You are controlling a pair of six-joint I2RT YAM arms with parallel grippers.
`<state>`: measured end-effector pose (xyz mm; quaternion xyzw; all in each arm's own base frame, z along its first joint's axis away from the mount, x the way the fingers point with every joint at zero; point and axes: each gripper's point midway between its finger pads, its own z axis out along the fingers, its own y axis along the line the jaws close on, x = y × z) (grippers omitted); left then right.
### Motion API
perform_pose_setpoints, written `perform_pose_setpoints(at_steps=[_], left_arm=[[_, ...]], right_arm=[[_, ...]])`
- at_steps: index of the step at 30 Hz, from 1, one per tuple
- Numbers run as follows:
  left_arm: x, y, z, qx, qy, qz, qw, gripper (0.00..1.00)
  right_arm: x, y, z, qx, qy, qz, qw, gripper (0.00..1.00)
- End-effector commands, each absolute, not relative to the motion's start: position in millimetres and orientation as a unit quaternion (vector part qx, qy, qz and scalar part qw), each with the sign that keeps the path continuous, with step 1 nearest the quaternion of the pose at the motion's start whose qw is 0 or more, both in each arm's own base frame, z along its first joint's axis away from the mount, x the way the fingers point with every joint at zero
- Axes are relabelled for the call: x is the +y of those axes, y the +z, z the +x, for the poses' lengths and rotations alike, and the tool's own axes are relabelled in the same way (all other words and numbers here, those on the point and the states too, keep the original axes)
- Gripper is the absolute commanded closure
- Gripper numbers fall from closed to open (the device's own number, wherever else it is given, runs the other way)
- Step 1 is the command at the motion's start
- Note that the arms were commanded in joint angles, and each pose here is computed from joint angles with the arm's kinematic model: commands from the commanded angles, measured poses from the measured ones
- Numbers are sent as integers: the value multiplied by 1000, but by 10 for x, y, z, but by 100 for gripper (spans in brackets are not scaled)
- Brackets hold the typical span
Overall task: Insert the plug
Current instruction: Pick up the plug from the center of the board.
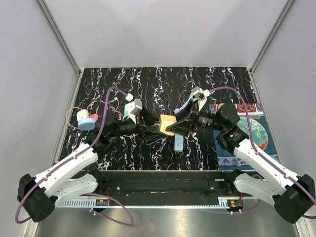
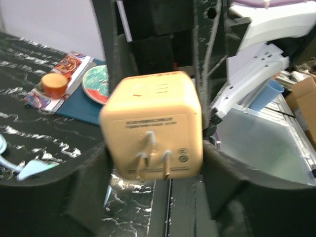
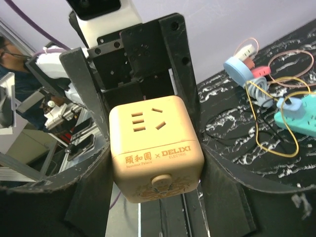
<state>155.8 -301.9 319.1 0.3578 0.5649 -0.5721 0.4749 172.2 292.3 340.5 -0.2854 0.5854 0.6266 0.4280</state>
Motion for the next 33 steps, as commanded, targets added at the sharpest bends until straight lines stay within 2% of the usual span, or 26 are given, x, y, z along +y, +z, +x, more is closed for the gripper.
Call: perform_pose_setpoints(at_steps=[1, 2, 3, 5, 12, 13, 15, 24, 33], left_arm=[[-2870, 3191, 1764, 587, -501, 357, 526, 20], [-2828, 3097, 1783, 603, -487, 360, 519, 16], [-2795, 3078, 1799, 610, -479, 358, 519, 8], [-2682, 3017, 1852, 630, -452, 354, 523, 1], [-2232, 2867, 2060, 692, -353, 337, 531, 1], [-2174, 2962, 2087, 690, -337, 338, 544, 1], [-2037, 3024, 2145, 701, -305, 333, 551, 1], [-1607, 3252, 2512, 728, -182, 284, 597, 1], [-1197, 2863, 2760, 773, -91, 220, 588, 1]], right_arm=[[2831, 3681, 1709, 576, 590, -305, 477, 100], [2819, 3606, 1724, 594, 581, -302, 467, 100], [2798, 3658, 1719, 589, 569, -313, 480, 100], [2763, 3590, 1739, 610, 552, -311, 476, 100], [2559, 3376, 1965, 694, 441, -309, 477, 100], [2500, 3187, 1957, 730, 420, -305, 445, 100], [2435, 3115, 2088, 758, 376, -307, 437, 100], [2144, 2555, 2176, 858, 242, -339, 300, 100], [2095, 2085, 2091, 870, 129, -440, 183, 100]])
